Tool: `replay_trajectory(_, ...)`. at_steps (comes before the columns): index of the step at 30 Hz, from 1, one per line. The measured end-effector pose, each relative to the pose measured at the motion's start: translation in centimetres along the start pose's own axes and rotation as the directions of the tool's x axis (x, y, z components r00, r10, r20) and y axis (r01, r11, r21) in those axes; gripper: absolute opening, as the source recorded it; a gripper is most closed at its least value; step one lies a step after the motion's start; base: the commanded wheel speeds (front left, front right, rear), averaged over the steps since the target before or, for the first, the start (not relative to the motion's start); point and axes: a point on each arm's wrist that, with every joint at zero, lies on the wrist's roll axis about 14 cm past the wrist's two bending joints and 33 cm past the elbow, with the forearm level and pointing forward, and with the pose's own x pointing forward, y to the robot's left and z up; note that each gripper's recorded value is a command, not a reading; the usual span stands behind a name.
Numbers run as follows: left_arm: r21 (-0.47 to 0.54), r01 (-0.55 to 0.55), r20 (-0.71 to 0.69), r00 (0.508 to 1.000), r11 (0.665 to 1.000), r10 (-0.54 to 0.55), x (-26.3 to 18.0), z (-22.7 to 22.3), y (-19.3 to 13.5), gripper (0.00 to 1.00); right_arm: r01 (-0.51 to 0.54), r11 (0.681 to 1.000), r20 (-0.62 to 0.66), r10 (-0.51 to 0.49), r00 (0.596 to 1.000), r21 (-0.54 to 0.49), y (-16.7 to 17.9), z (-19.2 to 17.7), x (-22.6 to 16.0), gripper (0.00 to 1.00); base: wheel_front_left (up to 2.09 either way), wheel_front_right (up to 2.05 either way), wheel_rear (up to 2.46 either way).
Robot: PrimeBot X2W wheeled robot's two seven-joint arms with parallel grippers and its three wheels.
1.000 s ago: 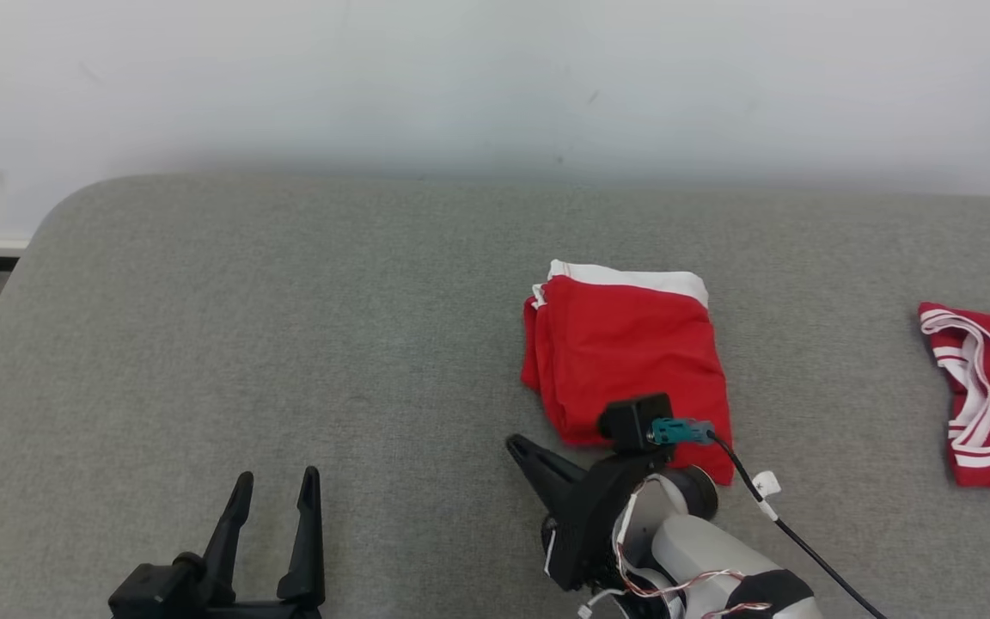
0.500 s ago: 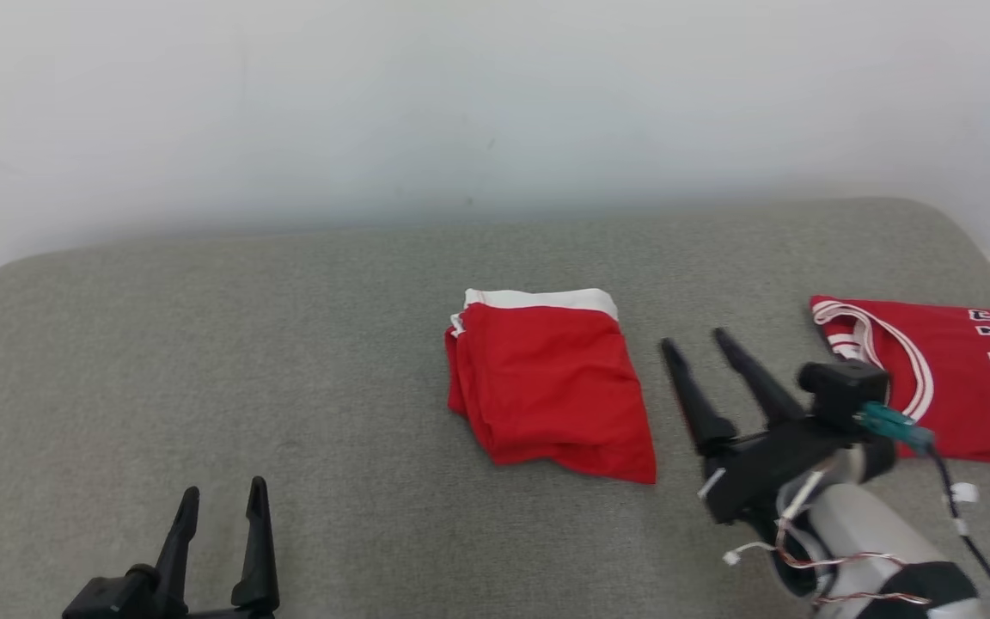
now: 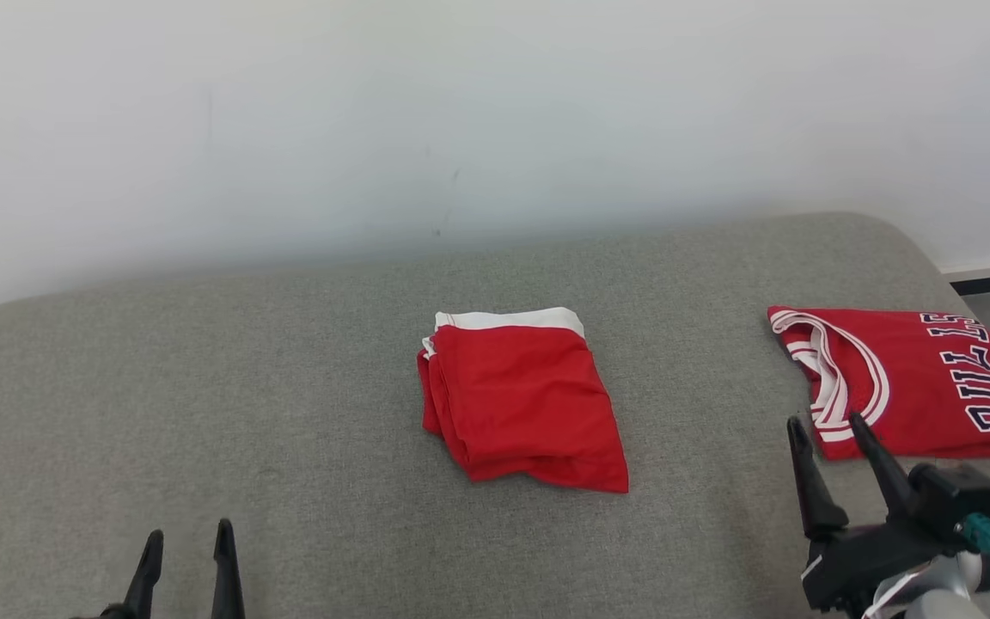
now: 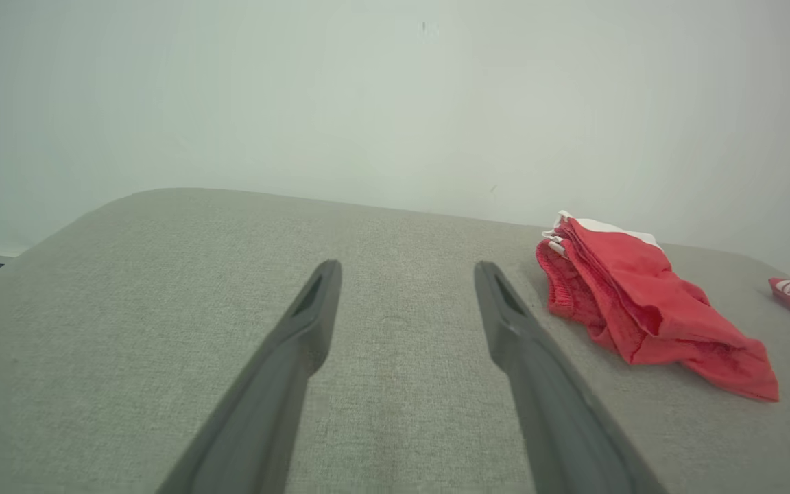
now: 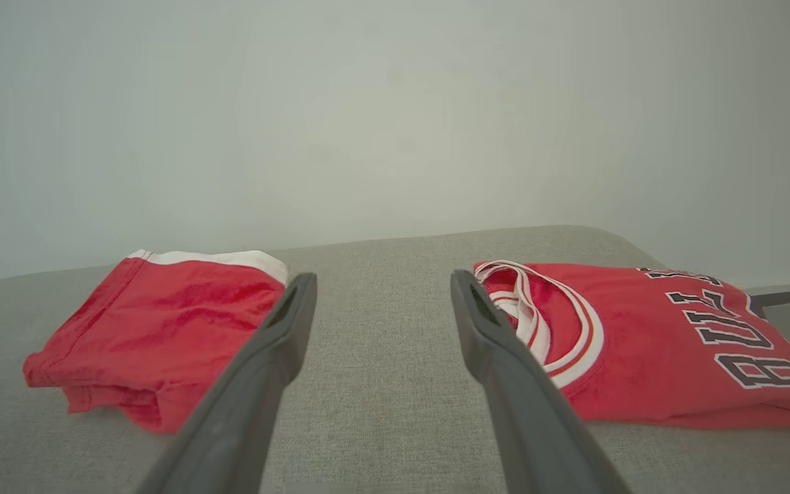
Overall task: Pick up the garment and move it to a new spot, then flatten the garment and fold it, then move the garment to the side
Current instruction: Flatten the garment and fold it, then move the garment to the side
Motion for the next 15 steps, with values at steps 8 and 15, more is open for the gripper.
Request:
replay_trajectory(8,0.027,-0.009,-0.015,1.000,1.000,0.010,-0.9,-0.4,0.6,1.00,0.002,0.999,-0.031,-0.001,1.000,0.046,1.3,-1.6,-1.0,1.00,0.00,0.00,0.00)
replay_trajectory(15,0.025,-0.012,-0.019,1.000,1.000,0.013,-1.2,-0.5,0.6,1.00,-0.001,0.998,-0.032,0.003,0.999,0.059,1.6,-1.8,-1.1,1.00,0.00,0.00,0.00)
